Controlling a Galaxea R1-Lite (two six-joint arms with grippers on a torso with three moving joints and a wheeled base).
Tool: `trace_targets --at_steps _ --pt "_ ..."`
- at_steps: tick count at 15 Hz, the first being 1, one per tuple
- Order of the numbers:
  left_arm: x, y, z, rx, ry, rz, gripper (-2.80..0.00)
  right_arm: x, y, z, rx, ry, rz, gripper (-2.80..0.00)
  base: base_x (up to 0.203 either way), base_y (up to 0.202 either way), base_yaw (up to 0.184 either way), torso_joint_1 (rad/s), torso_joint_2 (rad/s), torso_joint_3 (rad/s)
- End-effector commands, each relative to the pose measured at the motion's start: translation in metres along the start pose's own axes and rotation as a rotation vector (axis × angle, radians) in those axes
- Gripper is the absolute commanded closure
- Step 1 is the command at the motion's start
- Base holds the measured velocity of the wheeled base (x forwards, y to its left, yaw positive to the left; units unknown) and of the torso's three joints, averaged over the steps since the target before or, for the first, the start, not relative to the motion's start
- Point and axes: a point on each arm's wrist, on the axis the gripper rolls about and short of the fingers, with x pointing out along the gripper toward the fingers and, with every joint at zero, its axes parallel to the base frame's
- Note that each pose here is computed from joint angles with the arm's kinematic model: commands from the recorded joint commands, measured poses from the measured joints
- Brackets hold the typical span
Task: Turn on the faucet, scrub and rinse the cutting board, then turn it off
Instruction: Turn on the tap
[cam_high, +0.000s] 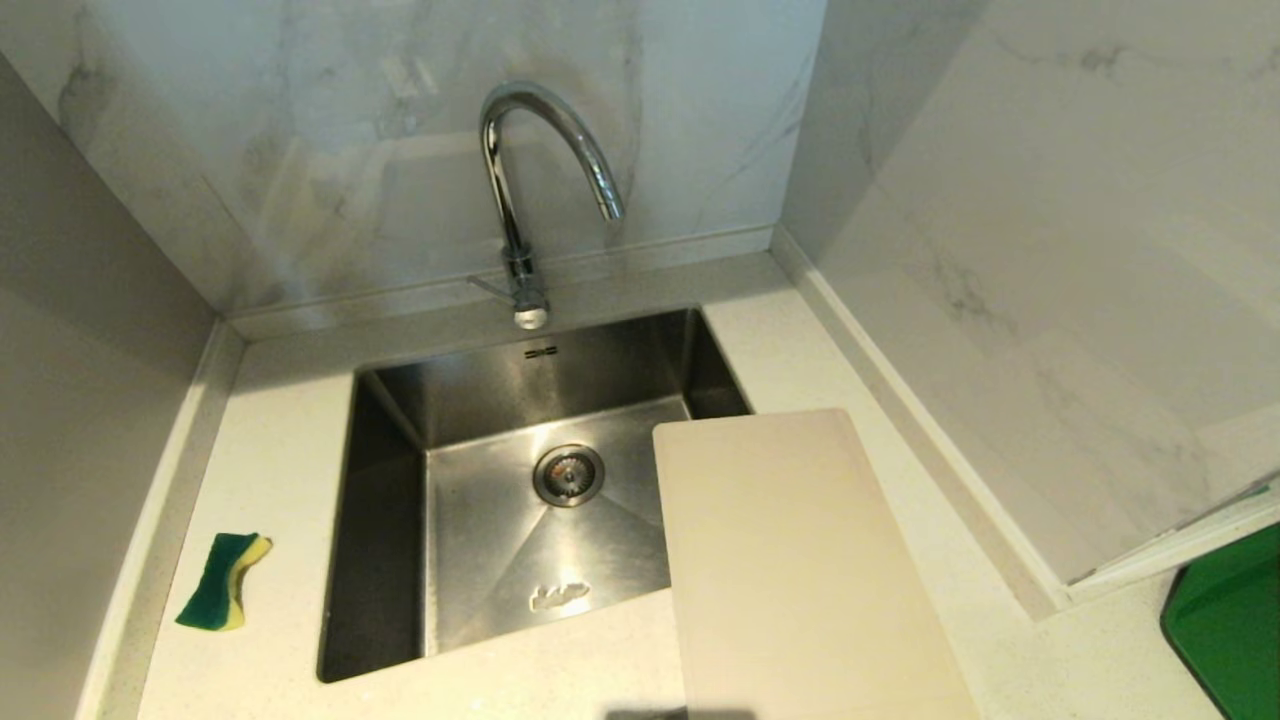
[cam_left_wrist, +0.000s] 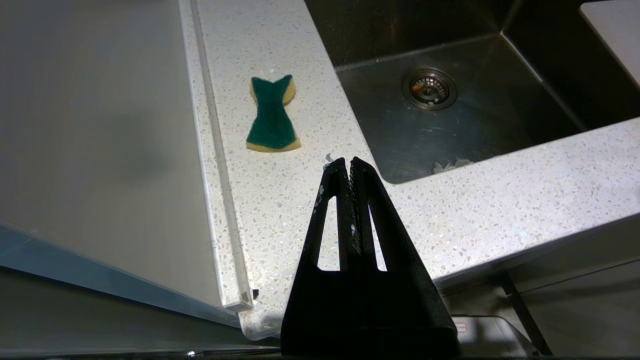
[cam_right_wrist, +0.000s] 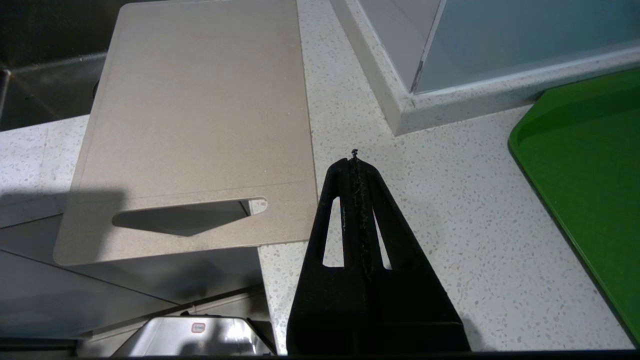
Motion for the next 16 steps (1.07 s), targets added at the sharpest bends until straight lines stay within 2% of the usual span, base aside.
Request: trace_targets --at_steps 1,9,11,13,16 --pt "0.000 0.000 0.000 0.000 0.003 0.001 0.00 0.000 0.000 0.000 0.000 0.000 0.001 0.00 0.000 0.000 0.000 0.000 0.00 0.000" --pt "-0.001 0.000 0.003 0.033 0.002 0.003 0.00 0.000 0.000 0.000 -0.003 -0.002 0.001 0.00 0.000 0.000 0.000 0.000 0.00 0.000" --pt "-0.007 -0.001 0.024 0.031 -0.053 -0.006 0.00 0.000 0.000 0.000 -0.003 -0.002 0.001 0.00 0.000 0.000 0.000 0.000 0.00 0.000" --pt "-0.012 -0.001 0.045 0.032 -0.060 -0.017 0.00 0.000 0.000 0.000 -0.003 -0.002 0.001 0.00 0.000 0.000 0.000 0.000 0.00 0.000" --pt "-0.011 -0.002 0.093 0.036 -0.089 -0.033 0.00 0.000 0.000 0.000 -0.003 -0.002 0.001 0.00 0.000 0.000 0.000 0.000 0.00 0.000"
